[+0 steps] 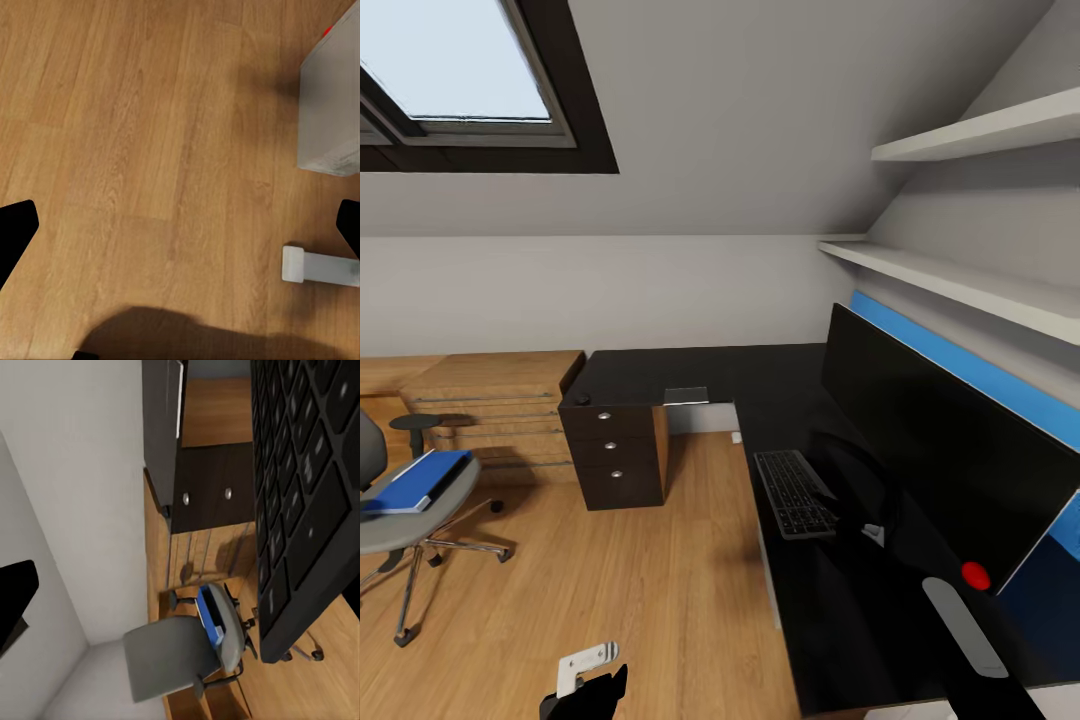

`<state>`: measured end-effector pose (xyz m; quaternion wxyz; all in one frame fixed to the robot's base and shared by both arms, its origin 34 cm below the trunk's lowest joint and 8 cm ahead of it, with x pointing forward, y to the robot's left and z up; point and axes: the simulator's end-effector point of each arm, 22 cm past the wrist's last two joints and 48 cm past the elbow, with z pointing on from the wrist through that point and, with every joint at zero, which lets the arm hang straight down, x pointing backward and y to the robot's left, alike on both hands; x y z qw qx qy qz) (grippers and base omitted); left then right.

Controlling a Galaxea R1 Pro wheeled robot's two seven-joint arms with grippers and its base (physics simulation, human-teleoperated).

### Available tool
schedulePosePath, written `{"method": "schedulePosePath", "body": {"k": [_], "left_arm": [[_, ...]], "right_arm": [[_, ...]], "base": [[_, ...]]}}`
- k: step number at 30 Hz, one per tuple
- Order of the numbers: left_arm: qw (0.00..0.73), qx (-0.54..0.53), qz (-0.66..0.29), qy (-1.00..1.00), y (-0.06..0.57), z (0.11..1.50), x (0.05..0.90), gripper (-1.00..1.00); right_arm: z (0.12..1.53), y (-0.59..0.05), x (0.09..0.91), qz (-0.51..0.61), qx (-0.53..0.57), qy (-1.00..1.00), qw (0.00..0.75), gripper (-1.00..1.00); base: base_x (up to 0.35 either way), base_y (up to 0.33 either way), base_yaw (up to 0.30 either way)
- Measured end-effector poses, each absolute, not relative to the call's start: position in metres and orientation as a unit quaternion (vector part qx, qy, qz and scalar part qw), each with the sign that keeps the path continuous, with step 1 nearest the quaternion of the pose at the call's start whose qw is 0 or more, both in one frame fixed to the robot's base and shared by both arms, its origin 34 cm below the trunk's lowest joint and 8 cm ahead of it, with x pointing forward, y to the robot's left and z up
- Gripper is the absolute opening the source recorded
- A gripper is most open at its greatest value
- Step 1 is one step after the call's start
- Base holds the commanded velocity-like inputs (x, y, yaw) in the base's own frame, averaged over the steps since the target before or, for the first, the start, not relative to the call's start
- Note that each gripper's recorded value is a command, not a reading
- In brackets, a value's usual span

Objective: In the bedroom, organize the workspace by keeping the computer under the desk, ensuring the monitor is on the desk, placing the keyboard on the desk next to the monitor, placing the mouse on the desk next to the keyboard, moving the folder from the swivel chair onto the desk next to the mouse, stacking the notebook on top of the folder with the pen on top of the notebook, and positioning the swivel chair next to the desk.

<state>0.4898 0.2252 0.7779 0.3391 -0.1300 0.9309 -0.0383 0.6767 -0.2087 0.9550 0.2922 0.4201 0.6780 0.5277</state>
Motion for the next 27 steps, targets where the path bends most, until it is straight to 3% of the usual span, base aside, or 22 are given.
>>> {"method": "schedulePosePath", "body": {"k": [14, 27], "left_arm": [[0.339, -0.130, -0.038, 0.931, 0.2253, 0.7779, 0.4899, 1.00], [0.339, -0.130, -0.038, 0.931, 0.2253, 0.7776, 0.4901, 1.00]], "right_arm": [[0.9556, -0.2097, 0.6771, 0.528, 0.421, 0.677, 0.293, 1.00], [0.9549, -0.2095, 0.6774, 0.528, 0.421, 0.677, 0.293, 1.00]], "base": [[-0.030, -0.087, 0.000], [-0.305, -0.010, 0.000]]}}
